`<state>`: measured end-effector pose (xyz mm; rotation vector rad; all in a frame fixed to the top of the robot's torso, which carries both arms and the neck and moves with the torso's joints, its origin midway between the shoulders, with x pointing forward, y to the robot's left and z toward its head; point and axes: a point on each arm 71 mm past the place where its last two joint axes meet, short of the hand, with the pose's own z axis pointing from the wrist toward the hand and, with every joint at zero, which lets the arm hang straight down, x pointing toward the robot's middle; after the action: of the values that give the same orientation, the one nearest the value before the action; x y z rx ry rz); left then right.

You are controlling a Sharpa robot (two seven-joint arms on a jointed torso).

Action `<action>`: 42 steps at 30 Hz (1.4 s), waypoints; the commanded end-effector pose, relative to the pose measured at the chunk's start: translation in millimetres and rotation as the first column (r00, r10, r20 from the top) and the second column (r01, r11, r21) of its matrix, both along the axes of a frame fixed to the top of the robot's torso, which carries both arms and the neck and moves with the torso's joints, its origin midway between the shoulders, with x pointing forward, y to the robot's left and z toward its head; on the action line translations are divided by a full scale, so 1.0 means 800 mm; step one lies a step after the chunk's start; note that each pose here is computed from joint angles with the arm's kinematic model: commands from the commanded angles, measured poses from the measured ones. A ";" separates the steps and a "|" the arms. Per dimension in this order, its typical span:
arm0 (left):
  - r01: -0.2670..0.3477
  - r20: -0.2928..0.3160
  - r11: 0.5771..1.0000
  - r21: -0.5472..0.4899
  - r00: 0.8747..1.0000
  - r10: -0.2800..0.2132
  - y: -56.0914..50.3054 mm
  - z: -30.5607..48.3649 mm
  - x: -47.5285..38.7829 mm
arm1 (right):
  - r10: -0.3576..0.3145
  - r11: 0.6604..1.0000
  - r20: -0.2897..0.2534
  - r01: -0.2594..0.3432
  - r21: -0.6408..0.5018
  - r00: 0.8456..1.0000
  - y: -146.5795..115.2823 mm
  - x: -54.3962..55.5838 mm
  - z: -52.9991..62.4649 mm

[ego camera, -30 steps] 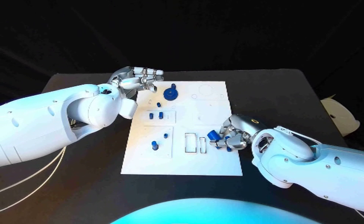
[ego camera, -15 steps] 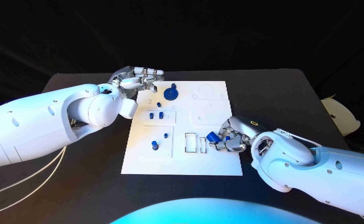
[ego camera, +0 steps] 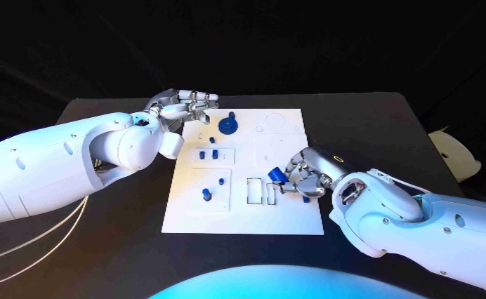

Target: Assemble the parts on the task board

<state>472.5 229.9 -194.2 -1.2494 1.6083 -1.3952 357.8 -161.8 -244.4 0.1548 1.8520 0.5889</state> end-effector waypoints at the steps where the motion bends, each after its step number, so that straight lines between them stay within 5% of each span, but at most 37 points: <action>1: 0.018 0.004 1.000 -0.011 1.000 -0.018 -0.004 0.0012 -0.001 | 0.001 1.000 -0.029 -0.001 0.031 1.000 0.009 -0.001 -0.001; 20: 0.024 0.002 1.000 -0.013 1.000 -0.024 -0.006 0.0013 -0.001 | 0.035 0.999 -0.169 -0.029 0.040 0.985 0.047 0.004 -0.024; 42: 0.025 -0.002 1.000 -0.011 1.000 -0.025 -0.005 0.0012 -0.002 | 0.024 0.999 -0.186 -0.018 0.031 0.982 0.049 0.012 -0.032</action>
<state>471.9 228.7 -194.2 -1.2493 1.6152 -1.3988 367.6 -123.2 -269.0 0.2199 2.0236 0.6362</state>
